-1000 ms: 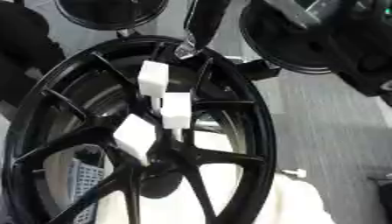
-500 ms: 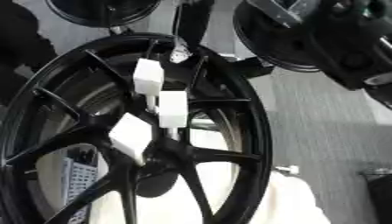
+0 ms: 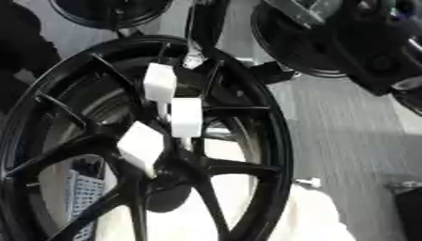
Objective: Pull the pin out of the wheel hub.
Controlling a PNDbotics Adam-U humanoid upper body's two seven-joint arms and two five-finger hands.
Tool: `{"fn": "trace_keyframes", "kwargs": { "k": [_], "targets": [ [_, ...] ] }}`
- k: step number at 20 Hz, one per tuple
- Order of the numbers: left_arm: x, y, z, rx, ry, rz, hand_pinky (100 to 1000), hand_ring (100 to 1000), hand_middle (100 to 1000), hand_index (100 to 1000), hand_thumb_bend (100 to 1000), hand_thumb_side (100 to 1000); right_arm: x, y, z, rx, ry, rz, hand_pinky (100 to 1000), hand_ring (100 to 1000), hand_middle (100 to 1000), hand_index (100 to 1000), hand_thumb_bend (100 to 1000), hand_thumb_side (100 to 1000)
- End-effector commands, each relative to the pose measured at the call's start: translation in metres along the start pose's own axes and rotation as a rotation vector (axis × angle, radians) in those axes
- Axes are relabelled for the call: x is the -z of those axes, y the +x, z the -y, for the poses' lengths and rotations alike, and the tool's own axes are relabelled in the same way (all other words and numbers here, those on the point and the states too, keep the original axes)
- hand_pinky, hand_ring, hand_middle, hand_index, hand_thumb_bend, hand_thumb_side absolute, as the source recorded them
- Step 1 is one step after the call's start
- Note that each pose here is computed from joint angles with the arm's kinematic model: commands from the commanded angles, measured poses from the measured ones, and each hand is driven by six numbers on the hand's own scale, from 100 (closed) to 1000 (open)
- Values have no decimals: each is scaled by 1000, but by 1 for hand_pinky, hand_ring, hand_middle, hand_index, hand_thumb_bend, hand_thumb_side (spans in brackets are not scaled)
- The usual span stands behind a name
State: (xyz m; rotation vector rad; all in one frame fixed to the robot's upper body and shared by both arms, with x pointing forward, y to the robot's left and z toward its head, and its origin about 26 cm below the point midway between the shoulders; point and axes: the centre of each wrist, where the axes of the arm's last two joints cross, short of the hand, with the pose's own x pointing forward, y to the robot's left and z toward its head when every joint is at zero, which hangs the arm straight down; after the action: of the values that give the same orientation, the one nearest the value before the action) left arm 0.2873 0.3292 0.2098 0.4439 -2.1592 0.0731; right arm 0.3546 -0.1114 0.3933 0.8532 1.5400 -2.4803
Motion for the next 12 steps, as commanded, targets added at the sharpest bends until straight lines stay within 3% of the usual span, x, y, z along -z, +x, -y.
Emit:
{"fn": "trace_keyframes", "kwargs": {
  "k": [1, 12],
  "targets": [
    [6, 10, -3, 20, -15, 45, 774, 748, 735, 813, 560, 336, -8, -1, 7, -22, 8, -9, 943, 894, 848, 882, 515, 263],
    [10, 14, -2, 21, -23, 64, 773, 746, 732, 813, 558, 335, -9, 4, -1, -15, 43, 13, 942, 894, 849, 870, 515, 268]
  ]
}}
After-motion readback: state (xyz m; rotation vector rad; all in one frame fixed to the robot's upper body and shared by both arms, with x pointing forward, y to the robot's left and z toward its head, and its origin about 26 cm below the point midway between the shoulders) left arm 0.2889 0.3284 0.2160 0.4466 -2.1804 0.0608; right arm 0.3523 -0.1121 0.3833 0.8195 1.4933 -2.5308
